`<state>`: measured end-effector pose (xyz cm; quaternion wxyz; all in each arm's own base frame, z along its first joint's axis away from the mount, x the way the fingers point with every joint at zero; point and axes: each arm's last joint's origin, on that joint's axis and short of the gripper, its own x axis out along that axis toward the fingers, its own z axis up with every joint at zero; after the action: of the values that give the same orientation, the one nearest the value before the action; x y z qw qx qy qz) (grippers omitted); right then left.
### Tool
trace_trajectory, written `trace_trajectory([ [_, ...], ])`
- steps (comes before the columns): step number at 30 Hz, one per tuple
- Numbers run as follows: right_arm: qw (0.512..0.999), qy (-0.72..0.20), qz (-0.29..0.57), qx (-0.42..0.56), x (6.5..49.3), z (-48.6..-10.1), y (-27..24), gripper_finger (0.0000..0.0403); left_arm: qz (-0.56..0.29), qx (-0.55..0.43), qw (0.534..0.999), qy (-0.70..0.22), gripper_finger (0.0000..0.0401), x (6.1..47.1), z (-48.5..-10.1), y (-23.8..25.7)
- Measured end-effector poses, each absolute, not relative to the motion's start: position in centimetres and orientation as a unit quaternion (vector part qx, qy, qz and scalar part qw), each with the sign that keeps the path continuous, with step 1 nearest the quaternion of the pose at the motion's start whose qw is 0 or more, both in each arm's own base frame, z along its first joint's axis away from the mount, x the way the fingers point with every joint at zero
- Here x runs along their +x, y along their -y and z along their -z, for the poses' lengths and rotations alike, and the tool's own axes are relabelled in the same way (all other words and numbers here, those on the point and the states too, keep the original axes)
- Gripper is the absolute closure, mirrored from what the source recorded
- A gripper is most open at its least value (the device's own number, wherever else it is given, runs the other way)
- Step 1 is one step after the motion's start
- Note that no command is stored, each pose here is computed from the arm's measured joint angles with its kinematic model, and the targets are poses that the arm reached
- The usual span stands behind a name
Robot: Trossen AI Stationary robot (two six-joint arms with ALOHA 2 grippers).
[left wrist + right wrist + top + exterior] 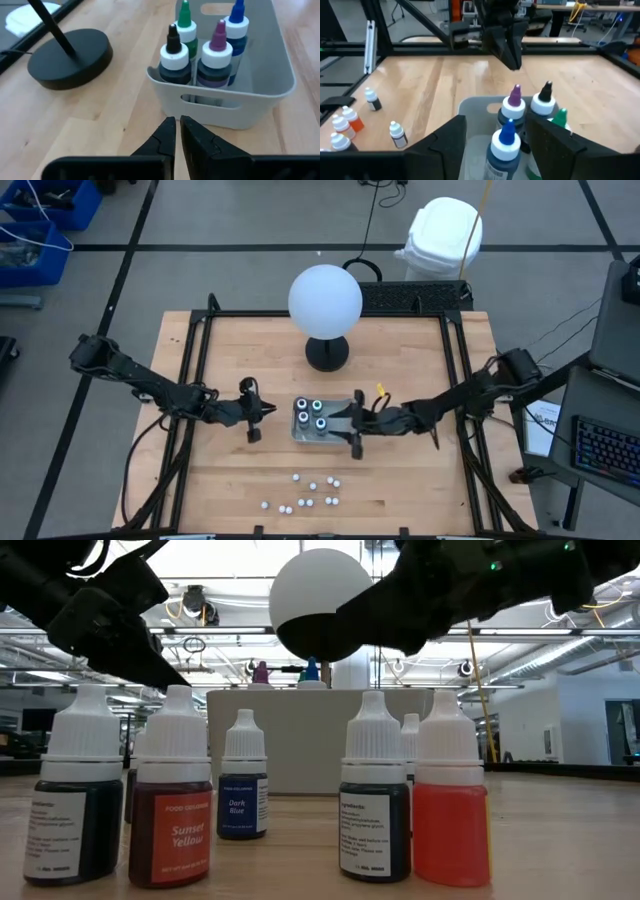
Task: Pick & Place food coloring
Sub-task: Put the large blue food coloring bottle into the gray bin
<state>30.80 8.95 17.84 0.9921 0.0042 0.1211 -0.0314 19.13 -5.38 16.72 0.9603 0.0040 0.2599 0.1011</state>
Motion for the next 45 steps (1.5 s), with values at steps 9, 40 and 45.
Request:
trace_trajectory([
  [9,0.987,-0.147,0.064,-0.001,32.3,-15.8,-9.3,0.0207,-0.100,0.002,0.961,-0.257,0.0369,19.2,-16.8,5.4],
  [40,0.982,-0.161,0.093,0.003,32.9,-14.8,-8.8,0.0211,-0.096,0.000,0.961,-0.259,0.0366,19.2,-16.7,5.4],
  [45,0.985,-0.158,0.069,0.009,33.2,-14.2,-9.0,0.0206,-0.096,0.001,0.961,-0.258,0.0366,19.2,-16.8,5.4],
])
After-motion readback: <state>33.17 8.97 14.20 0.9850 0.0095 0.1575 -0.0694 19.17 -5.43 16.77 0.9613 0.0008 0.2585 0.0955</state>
